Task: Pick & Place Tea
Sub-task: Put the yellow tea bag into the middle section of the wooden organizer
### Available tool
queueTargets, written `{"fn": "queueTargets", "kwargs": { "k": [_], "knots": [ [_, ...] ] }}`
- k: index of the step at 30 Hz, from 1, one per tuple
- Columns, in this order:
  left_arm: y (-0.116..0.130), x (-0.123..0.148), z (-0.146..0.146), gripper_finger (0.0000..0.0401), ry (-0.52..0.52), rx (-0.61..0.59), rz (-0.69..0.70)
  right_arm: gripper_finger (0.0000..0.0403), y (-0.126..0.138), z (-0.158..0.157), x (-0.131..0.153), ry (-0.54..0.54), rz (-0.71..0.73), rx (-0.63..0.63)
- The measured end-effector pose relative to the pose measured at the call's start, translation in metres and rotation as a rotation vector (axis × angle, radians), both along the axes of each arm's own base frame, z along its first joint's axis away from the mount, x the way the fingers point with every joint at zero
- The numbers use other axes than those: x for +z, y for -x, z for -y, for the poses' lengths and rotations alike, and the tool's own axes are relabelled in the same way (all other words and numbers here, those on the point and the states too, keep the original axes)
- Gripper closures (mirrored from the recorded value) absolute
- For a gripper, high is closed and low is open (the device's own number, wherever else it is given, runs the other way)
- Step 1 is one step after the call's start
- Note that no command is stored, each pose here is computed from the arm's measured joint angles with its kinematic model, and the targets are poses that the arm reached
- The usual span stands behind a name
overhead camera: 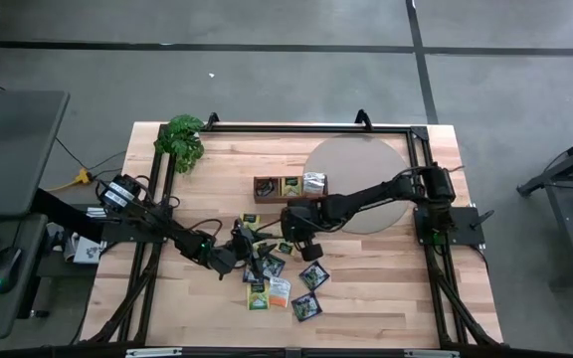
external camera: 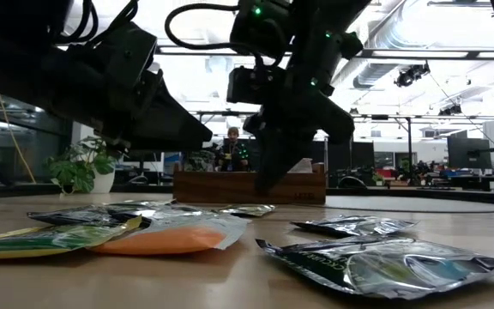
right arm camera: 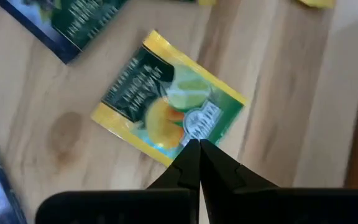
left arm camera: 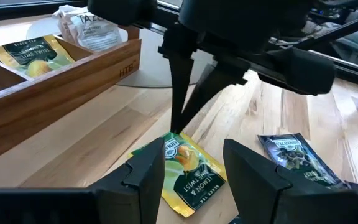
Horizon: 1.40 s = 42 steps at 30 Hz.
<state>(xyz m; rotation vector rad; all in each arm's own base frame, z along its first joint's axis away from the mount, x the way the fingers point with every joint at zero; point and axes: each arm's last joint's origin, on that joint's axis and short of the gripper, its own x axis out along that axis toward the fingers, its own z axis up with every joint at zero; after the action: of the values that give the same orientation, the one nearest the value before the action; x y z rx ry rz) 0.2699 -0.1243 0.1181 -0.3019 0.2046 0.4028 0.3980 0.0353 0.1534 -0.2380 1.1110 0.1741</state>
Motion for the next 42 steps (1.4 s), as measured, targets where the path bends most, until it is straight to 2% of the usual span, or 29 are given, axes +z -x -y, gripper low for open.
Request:
{"fn": "queueTargets", "kwargs": {
  "k": [10,16,25,36,42],
  "knots": [
    [0.0,0.0,0.0,0.024,0.004,-0.004,0.0,0.0403,-0.003,0.0,-0.012,0.005,-0.017,0.003],
    [0.0,0.0,0.0,0.024,0.012,-0.011,0.0,0.0403,-0.002,0.004,-0.012,-0.028,-0.035,-0.069],
    [0.0,-0.001,0.0,0.024,0.015,-0.007,-0.005,0.0403,-0.009,-0.002,-0.025,-0.168,-0.019,-0.353],
    [0.003,-0.006,-0.002,0.024,0.035,0.03,-0.037,0.0403,-0.011,-0.011,-0.029,-0.123,0.086,-0.658],
    [0.006,-0.011,-0.005,0.024,0.054,0.114,-0.047,0.0403,-0.009,-0.019,-0.03,-0.079,0.142,-0.766]
  ]
}}
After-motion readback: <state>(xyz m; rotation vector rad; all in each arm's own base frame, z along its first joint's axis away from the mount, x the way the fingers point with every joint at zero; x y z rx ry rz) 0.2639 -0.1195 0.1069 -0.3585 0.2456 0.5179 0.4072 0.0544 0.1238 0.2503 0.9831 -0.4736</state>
